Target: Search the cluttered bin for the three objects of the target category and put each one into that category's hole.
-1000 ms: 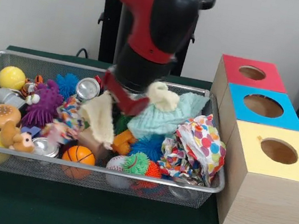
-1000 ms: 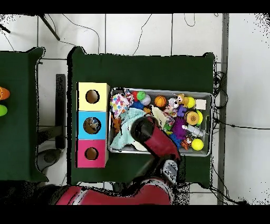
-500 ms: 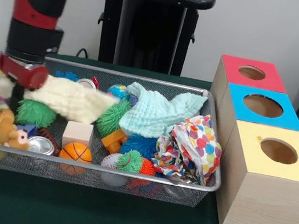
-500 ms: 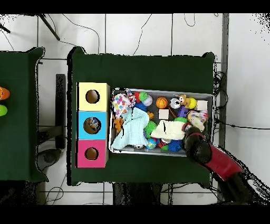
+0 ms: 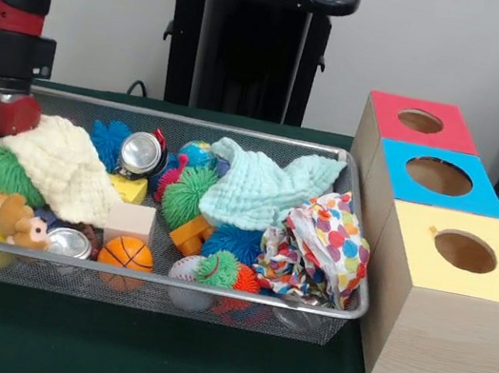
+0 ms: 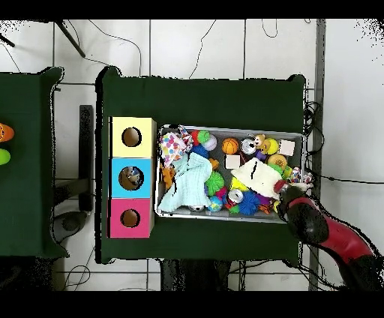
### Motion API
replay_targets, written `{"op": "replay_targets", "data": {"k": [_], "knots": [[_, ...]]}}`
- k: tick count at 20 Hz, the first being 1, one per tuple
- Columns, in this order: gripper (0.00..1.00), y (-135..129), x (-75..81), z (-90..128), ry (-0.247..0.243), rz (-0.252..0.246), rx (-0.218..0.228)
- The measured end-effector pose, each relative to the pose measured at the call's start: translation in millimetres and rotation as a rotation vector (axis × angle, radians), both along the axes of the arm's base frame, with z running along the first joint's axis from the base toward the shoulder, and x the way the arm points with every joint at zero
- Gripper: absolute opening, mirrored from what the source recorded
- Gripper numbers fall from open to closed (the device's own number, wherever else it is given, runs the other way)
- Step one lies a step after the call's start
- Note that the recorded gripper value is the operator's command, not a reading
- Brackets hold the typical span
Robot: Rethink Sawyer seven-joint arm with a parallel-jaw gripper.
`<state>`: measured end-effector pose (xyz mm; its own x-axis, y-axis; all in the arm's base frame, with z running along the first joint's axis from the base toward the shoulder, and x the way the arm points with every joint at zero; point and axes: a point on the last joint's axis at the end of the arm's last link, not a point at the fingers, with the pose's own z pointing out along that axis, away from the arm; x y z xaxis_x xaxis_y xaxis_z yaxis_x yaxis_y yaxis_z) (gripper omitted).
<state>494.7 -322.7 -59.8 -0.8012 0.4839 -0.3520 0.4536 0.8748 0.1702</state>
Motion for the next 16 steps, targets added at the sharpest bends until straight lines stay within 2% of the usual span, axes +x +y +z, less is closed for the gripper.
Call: {"op": "replay_targets", "data": {"k": [6,9,12,14,16], "knots": [[0.0,14,8.0,-6,0.012,0.143,-0.103],[0.0,30,17.2,1,0.036,0.215,-0.161],[0.0,37,20.1,7,0.052,0.242,-0.18],[0.0,44,21.1,20,0.09,0.266,-0.192],[0.0,45,20.8,35,0.128,0.265,-0.192]]}}
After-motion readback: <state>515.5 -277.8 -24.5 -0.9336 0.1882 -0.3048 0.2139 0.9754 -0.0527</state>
